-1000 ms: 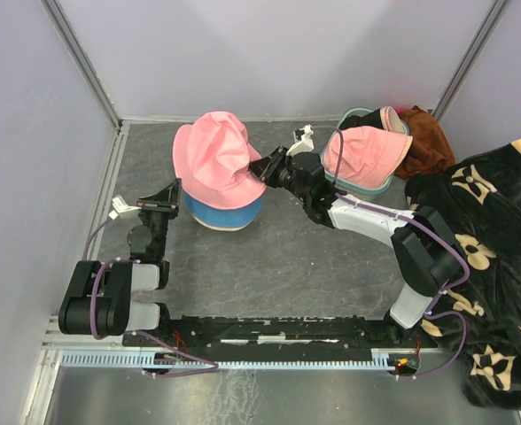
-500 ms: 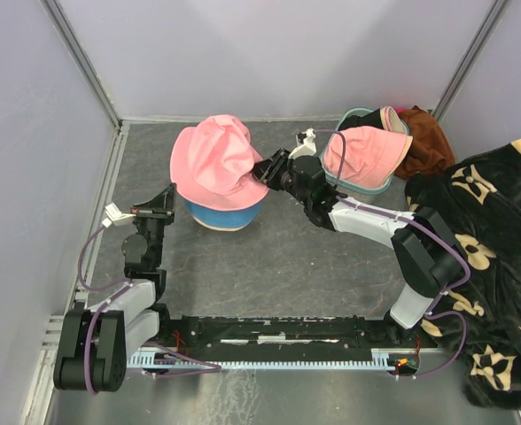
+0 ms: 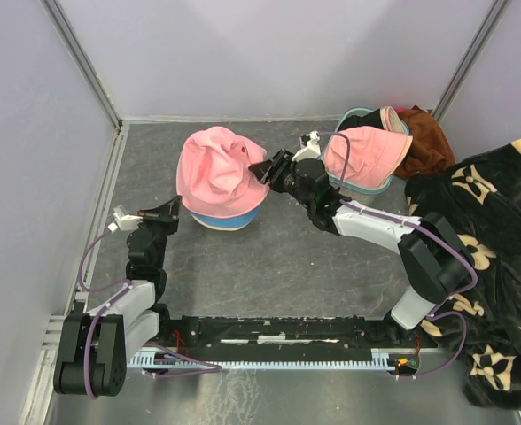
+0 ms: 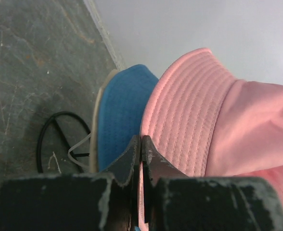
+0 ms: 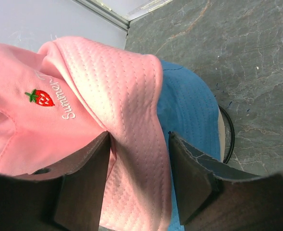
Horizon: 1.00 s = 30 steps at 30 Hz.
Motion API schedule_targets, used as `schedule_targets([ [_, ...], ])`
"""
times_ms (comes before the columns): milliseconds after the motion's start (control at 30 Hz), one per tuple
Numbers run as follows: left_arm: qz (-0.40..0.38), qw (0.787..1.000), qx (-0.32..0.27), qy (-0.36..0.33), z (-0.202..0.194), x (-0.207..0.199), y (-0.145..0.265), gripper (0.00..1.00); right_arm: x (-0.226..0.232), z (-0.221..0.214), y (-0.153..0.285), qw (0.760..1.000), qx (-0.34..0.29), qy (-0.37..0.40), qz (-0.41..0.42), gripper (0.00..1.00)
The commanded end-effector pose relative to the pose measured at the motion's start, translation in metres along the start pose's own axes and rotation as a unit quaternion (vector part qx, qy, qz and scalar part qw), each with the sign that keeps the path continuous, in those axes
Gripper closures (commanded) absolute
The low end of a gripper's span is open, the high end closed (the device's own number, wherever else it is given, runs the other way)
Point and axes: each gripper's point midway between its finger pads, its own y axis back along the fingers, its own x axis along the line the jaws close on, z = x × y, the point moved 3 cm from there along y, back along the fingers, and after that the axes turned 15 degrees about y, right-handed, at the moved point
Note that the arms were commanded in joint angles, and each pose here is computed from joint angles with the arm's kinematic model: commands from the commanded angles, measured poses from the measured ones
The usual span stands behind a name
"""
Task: Stack the hats
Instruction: Stack the hat on the hat.
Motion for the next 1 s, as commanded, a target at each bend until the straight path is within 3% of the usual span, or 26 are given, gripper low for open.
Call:
schedule_targets([
  [0,0.008,0.999,-0.008,-0.035,0.004,0.001,-0.002,0.97,0.003,0.021,0.008,0.999,-0.034,0.004,-0.004,0.4],
  [467,0.027,0.998,0.011,-0.048,-0.001,0.002,-0.011,0.97,0.003,0.066,-0.002,0.996,-0.086,-0.01,0.017,0.41],
  [767,0.031,0.998,0.018,-0.054,-0.003,0.002,-0.013,0.97,-0.007,0.079,-0.014,0.994,-0.097,-0.035,0.024,0.56],
  [867,0.033,0.998,0.017,-0.059,-0.002,0.002,-0.013,0.97,-0.014,0.077,-0.018,0.995,-0.095,-0.039,0.02,0.54],
  [967,0.034,0.997,0.018,-0.065,-0.002,0.001,-0.013,0.97,-0.018,0.075,-0.019,0.994,-0.098,-0.047,0.029,0.46],
])
